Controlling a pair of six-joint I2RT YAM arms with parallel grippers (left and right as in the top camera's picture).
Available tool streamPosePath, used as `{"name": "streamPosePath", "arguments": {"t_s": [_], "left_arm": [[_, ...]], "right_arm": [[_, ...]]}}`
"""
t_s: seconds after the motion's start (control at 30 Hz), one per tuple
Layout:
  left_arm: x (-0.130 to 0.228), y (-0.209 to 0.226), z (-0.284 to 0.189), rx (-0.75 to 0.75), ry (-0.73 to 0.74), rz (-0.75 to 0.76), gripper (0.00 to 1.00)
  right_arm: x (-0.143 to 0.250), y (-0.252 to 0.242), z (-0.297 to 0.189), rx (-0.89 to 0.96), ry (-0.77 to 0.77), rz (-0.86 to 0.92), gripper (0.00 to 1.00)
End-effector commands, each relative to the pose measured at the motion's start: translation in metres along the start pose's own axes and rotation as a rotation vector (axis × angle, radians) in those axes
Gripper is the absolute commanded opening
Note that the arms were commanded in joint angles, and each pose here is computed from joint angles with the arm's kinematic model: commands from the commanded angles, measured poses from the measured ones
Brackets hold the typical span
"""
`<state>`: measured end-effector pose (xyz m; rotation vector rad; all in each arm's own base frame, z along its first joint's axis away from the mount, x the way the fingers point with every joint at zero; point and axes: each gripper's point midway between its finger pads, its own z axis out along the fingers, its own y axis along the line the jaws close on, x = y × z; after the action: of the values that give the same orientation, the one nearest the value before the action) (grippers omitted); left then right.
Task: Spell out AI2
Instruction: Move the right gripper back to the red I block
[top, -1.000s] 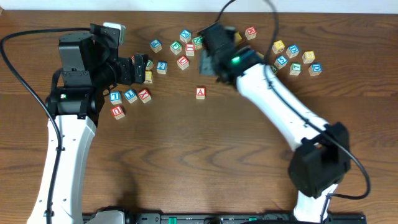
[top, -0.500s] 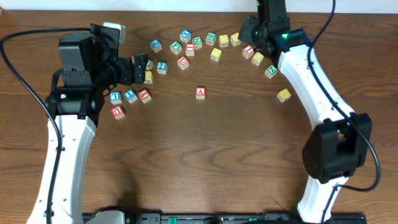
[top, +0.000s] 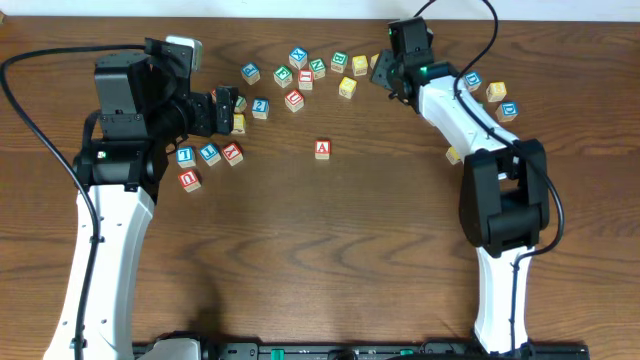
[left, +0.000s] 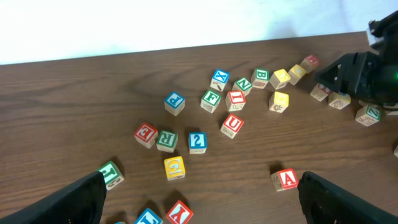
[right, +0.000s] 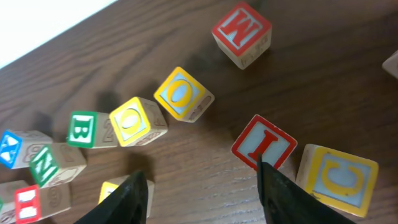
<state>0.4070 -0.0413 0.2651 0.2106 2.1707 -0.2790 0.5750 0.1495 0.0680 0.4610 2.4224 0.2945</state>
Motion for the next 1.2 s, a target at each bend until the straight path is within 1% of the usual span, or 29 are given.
{"name": "streamPosePath", "arguments": {"t_s": [0.0, 0.17, 0.37, 0.6, 0.97, 1.17], "left_arm": [[-0.012, -0.001, -0.005, -0.001, -0.029, 0.0, 0.98], [-0.012, -0.001, -0.005, -0.001, -0.029, 0.0, 0.98], [-0.012, -0.001, -0.005, -0.001, -0.029, 0.0, 0.98], [-0.012, -0.001, -0.005, -0.001, -0.029, 0.0, 0.98], [-0.012, -0.001, -0.005, -0.001, -0.029, 0.0, 0.98], [-0.012, -0.001, -0.005, -0.001, -0.029, 0.0, 0.97]], "right_arm": [[0.0, -0.004, 0.005, 0.027, -0.012, 0.016, 0.51], [0.011, -0.013, 0.013, 0.061, 0.017, 0.011, 0.53], [0.014, -0.015, 0.013, 0.073, 0.028, 0.009, 0.53], [0.022, -0.023, 0.012, 0.107, 0.061, 0.013, 0.51], [0.026, -0.032, 0.029, 0.124, 0.05, 0.046, 0.52], [0.019, -0.042, 0.029, 0.138, 0.038, 0.063, 0.52]]}}
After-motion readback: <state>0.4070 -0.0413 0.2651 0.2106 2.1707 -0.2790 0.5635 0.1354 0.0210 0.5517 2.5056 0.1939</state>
